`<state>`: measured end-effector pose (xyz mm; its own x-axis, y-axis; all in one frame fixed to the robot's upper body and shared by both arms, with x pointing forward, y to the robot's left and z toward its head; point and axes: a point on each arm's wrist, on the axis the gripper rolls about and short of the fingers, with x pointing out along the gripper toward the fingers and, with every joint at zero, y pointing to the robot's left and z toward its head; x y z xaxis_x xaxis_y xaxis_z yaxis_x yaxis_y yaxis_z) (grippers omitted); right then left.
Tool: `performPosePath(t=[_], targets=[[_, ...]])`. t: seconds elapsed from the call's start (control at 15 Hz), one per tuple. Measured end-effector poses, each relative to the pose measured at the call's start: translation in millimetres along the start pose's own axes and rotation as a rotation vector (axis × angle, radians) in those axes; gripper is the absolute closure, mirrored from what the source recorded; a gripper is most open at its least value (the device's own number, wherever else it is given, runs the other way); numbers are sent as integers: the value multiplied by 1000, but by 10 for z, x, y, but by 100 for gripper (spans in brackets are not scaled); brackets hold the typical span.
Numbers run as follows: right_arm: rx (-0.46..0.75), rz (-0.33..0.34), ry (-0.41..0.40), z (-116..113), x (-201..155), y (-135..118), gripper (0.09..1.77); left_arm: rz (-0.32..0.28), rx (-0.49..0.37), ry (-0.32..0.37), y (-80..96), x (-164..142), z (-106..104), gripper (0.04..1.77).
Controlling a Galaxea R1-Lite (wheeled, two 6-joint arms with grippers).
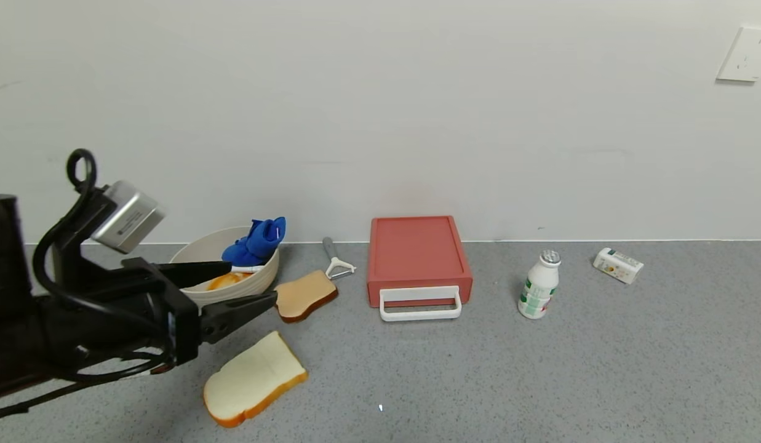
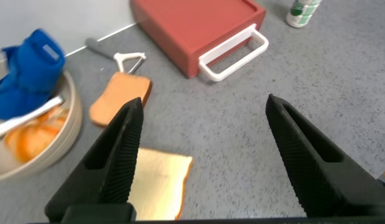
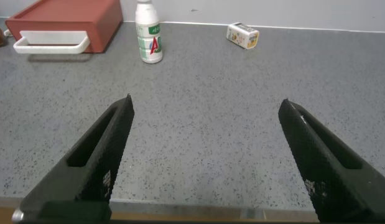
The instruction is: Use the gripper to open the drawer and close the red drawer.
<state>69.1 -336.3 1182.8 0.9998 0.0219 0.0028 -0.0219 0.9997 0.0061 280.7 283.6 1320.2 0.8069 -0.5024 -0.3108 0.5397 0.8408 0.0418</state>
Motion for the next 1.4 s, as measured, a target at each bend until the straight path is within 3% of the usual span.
performPosePath(t=[0.27,0.67,1.0,1.4], targets=[[0,0,0,0,0,0,15,115,-19,-43,-33,-495,-255,26],[0,-1,0,0,0,0,15,279,-23,-156,-311,-1125,-552,17],[0,-1,0,0,0,0,15,397,-65,-275,-454,-1421,-616,13],[1,0,-1,1,0,0,15,492,-79,-284,-646,-1707,-894,12]])
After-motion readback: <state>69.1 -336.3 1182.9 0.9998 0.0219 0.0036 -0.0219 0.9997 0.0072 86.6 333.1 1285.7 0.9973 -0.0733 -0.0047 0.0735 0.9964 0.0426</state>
